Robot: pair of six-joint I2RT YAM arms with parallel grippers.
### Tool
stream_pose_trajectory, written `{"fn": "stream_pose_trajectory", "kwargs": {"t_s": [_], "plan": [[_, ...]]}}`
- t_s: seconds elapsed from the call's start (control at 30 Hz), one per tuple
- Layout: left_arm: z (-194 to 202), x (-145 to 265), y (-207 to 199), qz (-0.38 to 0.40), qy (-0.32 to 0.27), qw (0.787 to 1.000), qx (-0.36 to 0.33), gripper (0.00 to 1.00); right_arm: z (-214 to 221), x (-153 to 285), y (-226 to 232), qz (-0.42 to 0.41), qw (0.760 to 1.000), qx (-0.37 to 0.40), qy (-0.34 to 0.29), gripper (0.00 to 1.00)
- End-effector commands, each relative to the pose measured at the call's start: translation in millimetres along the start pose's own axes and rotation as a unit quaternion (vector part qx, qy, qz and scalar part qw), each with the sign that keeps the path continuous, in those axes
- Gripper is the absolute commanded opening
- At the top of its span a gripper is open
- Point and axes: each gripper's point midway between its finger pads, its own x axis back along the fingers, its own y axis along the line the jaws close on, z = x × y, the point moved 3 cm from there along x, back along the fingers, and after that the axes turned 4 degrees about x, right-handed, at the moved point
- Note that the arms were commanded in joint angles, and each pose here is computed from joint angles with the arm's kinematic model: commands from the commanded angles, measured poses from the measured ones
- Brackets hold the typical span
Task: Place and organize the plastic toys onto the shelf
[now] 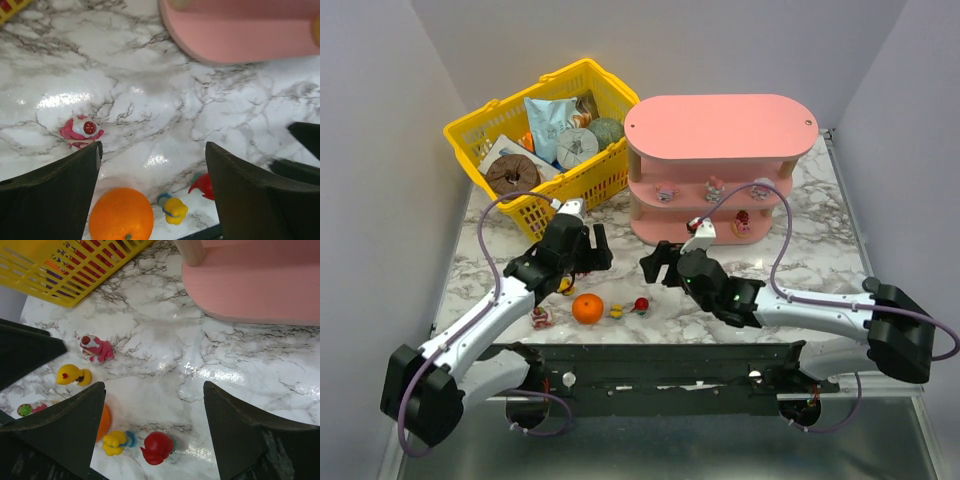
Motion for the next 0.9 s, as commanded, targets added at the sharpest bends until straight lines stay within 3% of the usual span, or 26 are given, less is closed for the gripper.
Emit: {"fn": "stream_pose_trajectory", "kwargs": {"t_s": [0.0, 0.17, 0.33, 0.57, 0.73, 0.87], "plan": [[23.7, -28.5, 37.8, -0.116, -0.007, 0.993, 0.029, 0.84, -12.9, 19.0, -12.8, 0.014, 1.000, 0.005, -0.017, 0.87], [36.1, -31.1, 53.0, -0.158, -0.031, 0.987, 0.025, 0.81, -17.8, 36.3, -25.9, 0.014, 1.000, 0.001, -0.027, 0.88], [34.2, -27.2, 58.6, -0.150, -0.071, 0.986, 0.024, 0.83, -19.6, 41.7, -28.8, 0.015, 1.000, -0.003, -0.028, 0.88], [34.6, -39.0, 65.7, -0.167, -0.077, 0.983, 0.005, 0.82, -18.7, 45.7, -35.1, 0.026, 0.999, -0.007, -0.024, 0.88], [34.1, -52.8, 64.8, -0.176, -0.067, 0.982, -0.004, 0.69, -20.3, 53.1, -41.9, 0.030, 0.999, -0.016, -0.031, 0.88], [34.3, -58.9, 63.9, -0.178, -0.060, 0.982, -0.005, 0.65, -21.1, 56.7, -46.6, 0.034, 0.998, -0.023, -0.037, 0.88]]}}
